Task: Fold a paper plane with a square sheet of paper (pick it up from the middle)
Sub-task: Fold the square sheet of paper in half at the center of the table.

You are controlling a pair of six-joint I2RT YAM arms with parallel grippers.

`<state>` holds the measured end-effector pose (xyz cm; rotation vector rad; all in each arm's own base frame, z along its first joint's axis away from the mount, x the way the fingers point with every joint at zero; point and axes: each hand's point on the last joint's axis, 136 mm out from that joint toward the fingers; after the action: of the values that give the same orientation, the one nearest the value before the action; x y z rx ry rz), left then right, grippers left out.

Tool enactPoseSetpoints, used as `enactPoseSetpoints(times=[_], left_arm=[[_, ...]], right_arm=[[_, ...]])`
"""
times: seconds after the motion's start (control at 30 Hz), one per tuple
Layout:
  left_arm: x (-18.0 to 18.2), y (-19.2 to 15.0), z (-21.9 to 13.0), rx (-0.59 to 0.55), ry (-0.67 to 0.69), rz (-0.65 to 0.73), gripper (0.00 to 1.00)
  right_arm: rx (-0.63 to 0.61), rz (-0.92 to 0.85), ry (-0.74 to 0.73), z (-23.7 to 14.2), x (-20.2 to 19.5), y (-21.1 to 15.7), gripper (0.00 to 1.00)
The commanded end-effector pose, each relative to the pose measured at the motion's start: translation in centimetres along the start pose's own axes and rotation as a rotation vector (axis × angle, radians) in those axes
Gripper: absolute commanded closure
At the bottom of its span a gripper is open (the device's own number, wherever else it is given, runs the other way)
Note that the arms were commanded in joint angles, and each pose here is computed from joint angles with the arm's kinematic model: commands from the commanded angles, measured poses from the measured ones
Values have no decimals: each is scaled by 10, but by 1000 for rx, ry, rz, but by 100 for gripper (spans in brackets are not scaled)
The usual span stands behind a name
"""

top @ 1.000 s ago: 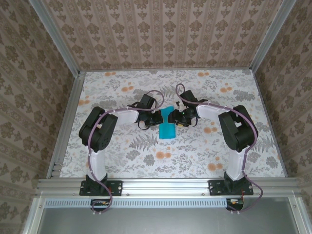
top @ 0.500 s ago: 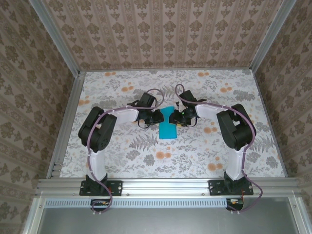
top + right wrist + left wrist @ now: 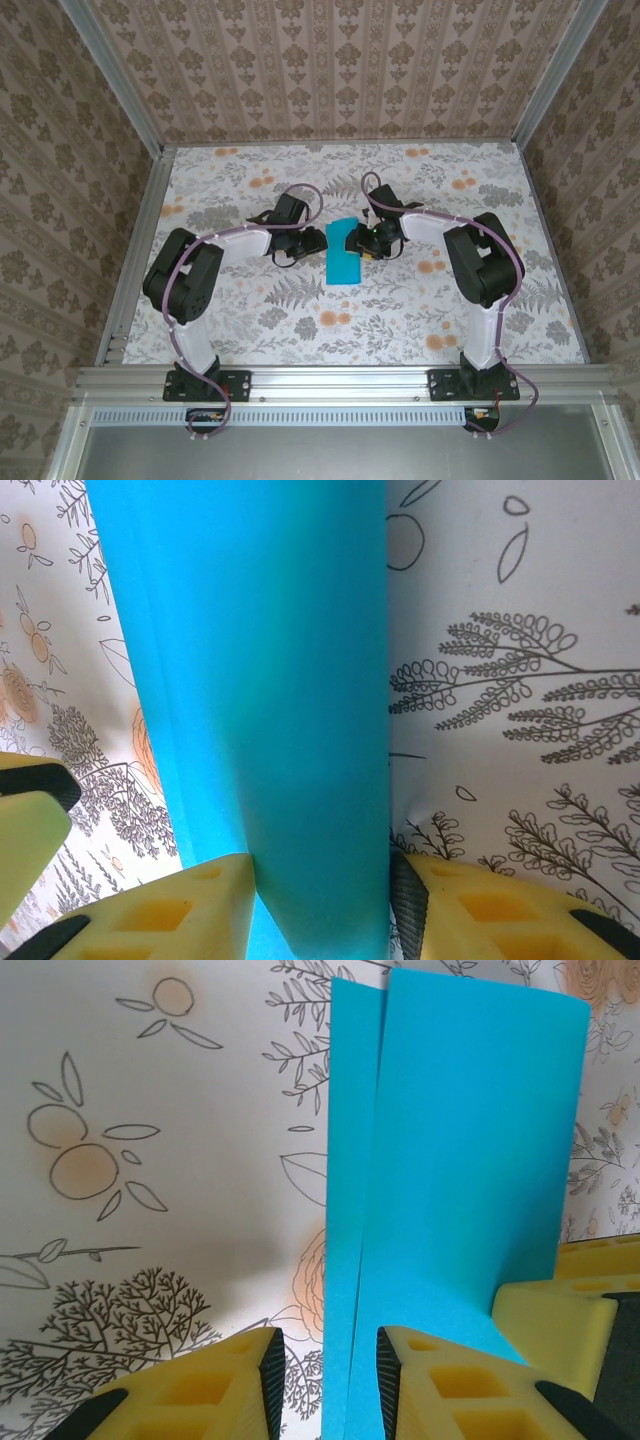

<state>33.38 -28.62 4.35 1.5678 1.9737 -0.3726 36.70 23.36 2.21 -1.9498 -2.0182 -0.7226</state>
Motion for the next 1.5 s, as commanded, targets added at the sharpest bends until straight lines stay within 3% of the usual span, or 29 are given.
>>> enactPoseSetpoints(times=[0.0, 0.7, 1.47], left_arm=[[-2, 7, -7, -40, -5, -13, 68], [13, 14, -14, -85, 11, -75, 64], [1, 10, -11, -50, -24, -22, 67]], right_arm=[[61, 0, -93, 16, -22, -12, 56], [170, -52, -301, 32, -50, -38, 52], [214, -33, -352, 43, -59, -44, 49]])
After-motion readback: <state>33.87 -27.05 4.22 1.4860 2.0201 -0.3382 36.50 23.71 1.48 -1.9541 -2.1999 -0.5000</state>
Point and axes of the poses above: each hand's point on the last joint's axis, 136 mm out from that joint toward the fingers, its own z axis out along the fingers, its own x axis along the line the jaws close on, y = z × x, and after that the axes turned 10 degrees about -z, right-handed
